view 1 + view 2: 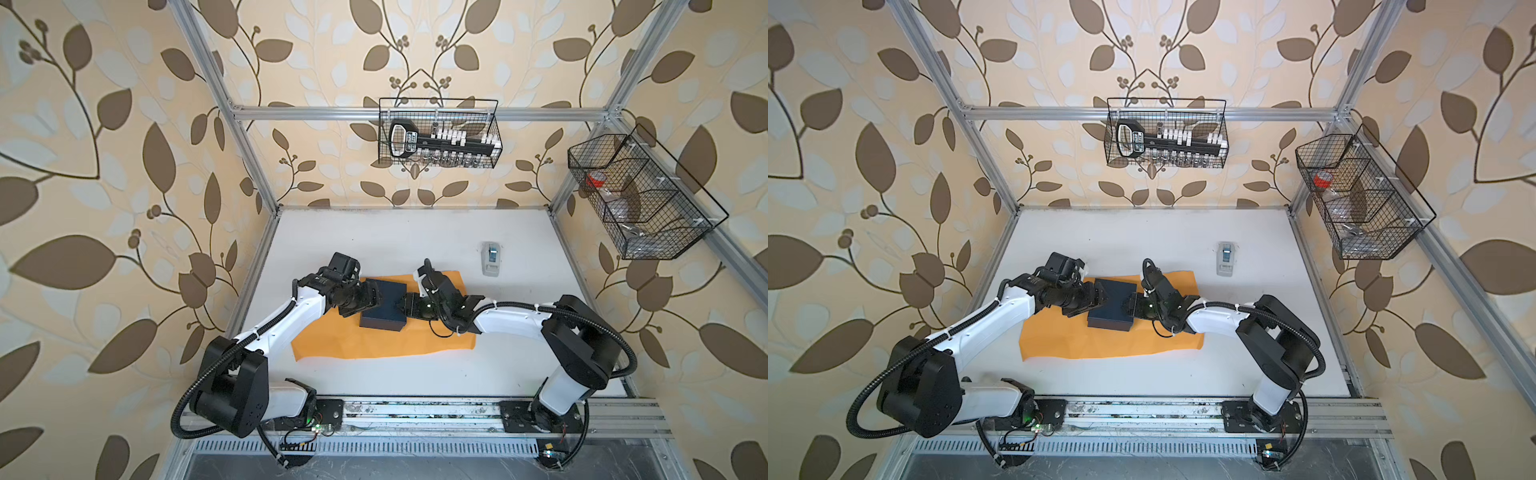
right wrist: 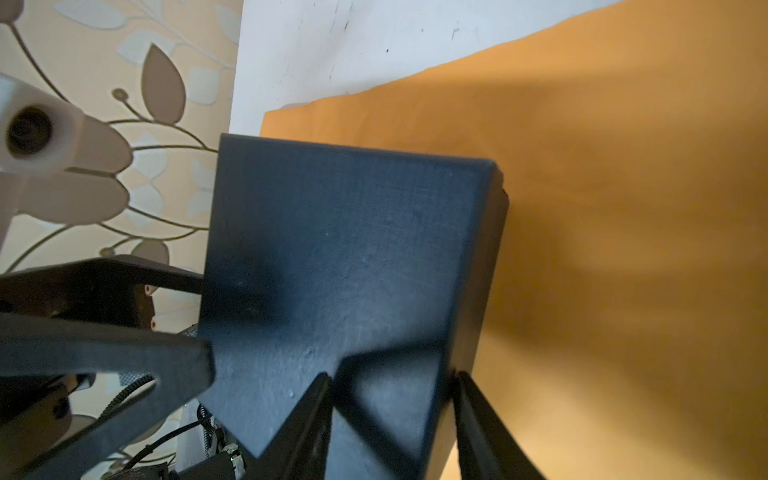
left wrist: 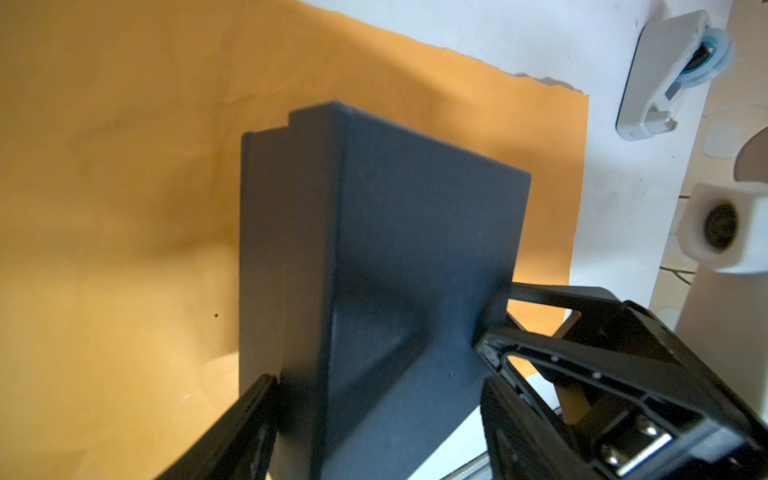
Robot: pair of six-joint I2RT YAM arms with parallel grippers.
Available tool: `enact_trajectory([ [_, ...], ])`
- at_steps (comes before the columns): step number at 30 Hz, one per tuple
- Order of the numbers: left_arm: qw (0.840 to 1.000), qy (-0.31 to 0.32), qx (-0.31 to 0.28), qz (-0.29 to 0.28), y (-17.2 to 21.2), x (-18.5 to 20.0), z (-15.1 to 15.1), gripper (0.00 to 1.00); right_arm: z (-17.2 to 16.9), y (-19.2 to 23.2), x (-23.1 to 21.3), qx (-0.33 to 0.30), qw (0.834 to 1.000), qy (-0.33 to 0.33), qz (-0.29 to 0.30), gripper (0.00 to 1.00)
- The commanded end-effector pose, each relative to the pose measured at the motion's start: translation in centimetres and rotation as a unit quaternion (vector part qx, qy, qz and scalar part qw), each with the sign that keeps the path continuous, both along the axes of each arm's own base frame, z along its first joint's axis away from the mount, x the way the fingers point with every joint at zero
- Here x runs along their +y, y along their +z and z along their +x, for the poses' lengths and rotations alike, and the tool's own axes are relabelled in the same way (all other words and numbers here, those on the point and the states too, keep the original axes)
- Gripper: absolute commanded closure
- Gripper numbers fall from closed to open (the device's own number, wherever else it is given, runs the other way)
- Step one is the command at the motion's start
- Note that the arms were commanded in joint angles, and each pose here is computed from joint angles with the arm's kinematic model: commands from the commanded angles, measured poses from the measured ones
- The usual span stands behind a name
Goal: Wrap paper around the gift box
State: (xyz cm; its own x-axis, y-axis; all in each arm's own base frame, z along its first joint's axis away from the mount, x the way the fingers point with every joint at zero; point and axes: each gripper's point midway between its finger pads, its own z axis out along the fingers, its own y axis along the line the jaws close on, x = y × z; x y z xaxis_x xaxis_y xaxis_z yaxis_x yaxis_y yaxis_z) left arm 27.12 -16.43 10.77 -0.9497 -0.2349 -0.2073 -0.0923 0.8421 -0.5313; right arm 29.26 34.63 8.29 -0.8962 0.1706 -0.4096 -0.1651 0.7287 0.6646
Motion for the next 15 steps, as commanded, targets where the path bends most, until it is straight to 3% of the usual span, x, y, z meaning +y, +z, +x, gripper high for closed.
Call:
enact_trajectory([
  [1, 0.999, -0.024, -0.013, -0.029, 0.7, -1.1, -0.8, 0.23, -0.3, 1.9, 2.4, -0.008, 0.999, 0.022, 0.035, 0.53],
  [15, 1.000, -0.006, -0.007, 0.019, -1.2, 0.4, -0.4, 0.16, -1.0, 1.0, 2.8, -0.003, 0.999, 0.026, 0.028, 0.53],
])
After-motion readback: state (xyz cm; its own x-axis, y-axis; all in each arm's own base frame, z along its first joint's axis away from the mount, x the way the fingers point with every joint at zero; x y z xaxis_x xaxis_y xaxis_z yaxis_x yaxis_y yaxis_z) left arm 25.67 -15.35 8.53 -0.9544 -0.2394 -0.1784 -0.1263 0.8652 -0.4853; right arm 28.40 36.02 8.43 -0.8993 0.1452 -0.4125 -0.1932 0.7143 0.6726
